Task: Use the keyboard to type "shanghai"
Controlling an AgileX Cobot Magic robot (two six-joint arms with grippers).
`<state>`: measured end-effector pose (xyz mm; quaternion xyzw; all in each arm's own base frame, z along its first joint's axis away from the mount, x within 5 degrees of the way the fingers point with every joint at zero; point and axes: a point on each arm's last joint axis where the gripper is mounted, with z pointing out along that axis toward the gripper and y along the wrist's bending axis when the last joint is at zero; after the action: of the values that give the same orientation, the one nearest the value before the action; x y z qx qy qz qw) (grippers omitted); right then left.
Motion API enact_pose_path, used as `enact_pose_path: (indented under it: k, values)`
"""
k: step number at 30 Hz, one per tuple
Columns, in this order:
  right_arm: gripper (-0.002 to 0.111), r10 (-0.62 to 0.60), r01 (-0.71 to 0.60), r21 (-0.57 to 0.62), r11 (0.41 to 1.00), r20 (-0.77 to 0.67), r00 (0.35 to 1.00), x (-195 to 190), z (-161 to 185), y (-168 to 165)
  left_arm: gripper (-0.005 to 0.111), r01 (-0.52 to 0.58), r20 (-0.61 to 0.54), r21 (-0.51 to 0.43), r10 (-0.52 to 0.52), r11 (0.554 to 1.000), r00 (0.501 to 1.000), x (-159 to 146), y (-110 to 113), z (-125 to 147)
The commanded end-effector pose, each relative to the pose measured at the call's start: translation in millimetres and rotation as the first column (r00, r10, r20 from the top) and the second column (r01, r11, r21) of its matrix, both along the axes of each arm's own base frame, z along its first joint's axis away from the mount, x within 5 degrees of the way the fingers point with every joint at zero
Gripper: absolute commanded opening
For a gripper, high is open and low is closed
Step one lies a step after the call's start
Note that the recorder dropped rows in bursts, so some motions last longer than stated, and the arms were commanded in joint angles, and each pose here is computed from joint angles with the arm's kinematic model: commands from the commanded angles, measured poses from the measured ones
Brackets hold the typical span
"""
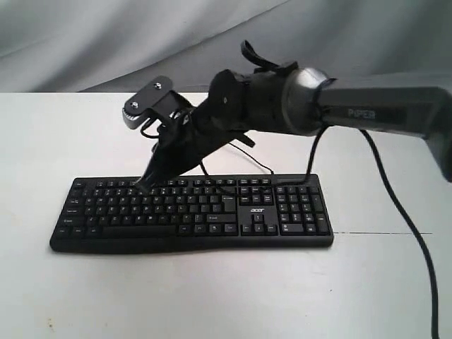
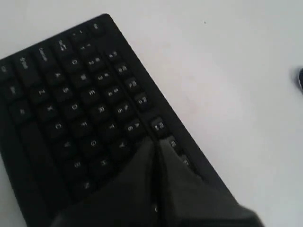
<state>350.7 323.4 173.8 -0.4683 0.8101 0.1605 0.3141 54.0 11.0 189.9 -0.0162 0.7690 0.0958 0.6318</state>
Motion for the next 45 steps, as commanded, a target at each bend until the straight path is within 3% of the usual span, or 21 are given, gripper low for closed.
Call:
enact_pose_path:
  k: [1,21,45]
  values:
    - [0.0,-0.05,0.05,-0.002,0.999,-0.007,0.999,-9,-19,-12,0.0,0.008,0.01,-0.005,-0.008,1.0,1.0,0,-1,0]
    - [0.0,-0.033,0.034,-0.03,0.999,0.013,0.999,-14,-51,1,0.0,0.008,0.01,-0.005,-0.008,1.0,1.0,0,-1,0]
    - [0.0,-0.03,0.032,-0.029,0.999,0.065,0.997,-11,-52,2,0.0,0.008,0.01,-0.005,-0.008,1.0,1.0,0,-1,0]
